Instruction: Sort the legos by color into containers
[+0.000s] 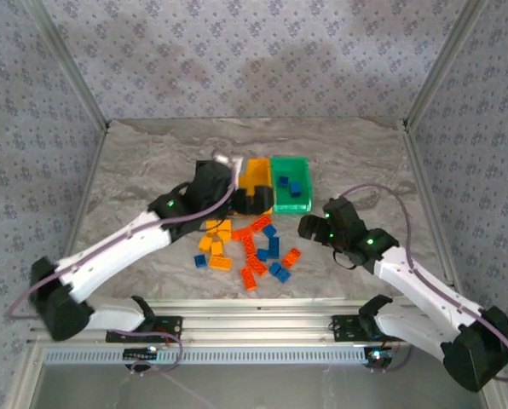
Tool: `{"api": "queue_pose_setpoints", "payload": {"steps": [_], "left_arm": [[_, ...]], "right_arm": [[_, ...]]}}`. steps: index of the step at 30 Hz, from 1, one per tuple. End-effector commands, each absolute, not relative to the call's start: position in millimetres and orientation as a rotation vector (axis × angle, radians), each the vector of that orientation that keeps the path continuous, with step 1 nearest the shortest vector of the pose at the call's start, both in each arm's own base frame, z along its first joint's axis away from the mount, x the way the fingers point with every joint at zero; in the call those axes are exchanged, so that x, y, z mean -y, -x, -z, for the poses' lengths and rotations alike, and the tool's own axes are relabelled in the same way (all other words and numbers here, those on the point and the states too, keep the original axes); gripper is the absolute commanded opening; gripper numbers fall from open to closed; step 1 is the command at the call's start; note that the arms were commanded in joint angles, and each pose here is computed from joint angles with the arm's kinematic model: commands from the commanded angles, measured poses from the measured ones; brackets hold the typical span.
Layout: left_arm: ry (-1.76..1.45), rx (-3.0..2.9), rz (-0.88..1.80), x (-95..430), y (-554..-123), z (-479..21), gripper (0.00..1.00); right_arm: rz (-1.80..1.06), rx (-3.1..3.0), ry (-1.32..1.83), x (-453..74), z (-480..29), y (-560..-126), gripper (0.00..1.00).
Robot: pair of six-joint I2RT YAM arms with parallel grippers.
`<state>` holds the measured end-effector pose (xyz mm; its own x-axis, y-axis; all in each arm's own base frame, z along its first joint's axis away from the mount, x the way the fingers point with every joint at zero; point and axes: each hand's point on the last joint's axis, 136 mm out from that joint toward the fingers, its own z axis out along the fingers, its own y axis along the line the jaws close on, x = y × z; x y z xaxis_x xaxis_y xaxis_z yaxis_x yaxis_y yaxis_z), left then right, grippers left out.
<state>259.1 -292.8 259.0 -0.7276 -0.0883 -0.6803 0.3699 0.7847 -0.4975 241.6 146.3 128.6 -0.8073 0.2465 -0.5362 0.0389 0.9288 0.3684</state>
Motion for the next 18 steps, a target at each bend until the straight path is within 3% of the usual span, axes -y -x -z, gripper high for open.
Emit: {"api": "queue_pose_setpoints", "payload": {"steps": [1,11,18], "left_arm": [[-0.101,-2.305,0.707,246,-241,-216,0.99],[0.100,-2.313,0.648,163,-194,-159,0.99],[0.170,-2.326,0.630,147,-188,-141,1.00]], "right_arm": [[-0.448,-2.515,-0.136,-170,-119,-238,0.89],[-0.346,-2.593,0.073,-230,-95,-243,0.81],[-0.130,-2.658,-0.209,-194,-77,-235,0.68]]}}
